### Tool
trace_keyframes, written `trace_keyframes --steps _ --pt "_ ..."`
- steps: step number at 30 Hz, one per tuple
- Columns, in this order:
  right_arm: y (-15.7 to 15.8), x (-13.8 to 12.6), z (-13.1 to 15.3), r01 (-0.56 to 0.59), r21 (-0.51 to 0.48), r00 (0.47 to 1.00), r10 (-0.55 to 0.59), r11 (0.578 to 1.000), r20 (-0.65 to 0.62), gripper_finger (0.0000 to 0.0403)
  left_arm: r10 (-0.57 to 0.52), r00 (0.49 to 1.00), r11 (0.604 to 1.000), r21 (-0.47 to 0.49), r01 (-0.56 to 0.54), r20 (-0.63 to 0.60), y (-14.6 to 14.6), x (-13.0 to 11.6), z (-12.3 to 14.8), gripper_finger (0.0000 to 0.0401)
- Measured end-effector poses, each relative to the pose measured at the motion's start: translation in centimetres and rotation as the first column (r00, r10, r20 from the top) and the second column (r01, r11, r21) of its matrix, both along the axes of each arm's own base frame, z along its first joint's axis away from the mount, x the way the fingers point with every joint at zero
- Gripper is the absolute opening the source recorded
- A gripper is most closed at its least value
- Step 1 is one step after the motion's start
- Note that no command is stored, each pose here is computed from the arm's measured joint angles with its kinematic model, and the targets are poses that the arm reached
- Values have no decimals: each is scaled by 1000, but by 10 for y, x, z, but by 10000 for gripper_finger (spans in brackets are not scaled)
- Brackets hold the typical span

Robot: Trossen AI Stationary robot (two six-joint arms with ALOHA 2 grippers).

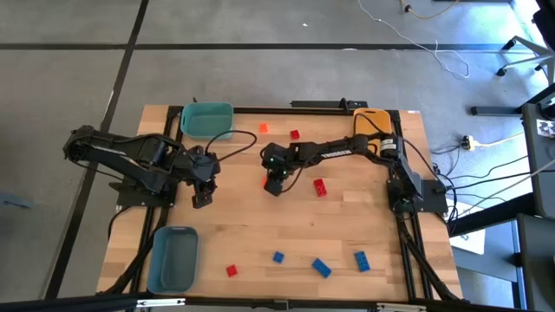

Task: Sort & place blocks by color
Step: Put the orange game piece into the yellow bin

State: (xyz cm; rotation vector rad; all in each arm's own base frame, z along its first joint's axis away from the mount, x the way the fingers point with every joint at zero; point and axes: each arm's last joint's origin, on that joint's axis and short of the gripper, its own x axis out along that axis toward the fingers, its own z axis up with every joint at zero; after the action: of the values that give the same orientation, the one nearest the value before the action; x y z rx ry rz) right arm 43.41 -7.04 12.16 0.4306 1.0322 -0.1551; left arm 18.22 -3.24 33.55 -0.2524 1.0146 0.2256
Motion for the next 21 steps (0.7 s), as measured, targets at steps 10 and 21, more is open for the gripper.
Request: trace_keyframes --steps 10,21 --pt "-27 -5 5 -10 101 1000 9 995 4 79 0 1000 1000 0 0 0 0 0 0 139" --pt "-60 -5 71 74 170 988 -49 983 -146 81 0 1000 1000 0 0 0 0 0 0 139"
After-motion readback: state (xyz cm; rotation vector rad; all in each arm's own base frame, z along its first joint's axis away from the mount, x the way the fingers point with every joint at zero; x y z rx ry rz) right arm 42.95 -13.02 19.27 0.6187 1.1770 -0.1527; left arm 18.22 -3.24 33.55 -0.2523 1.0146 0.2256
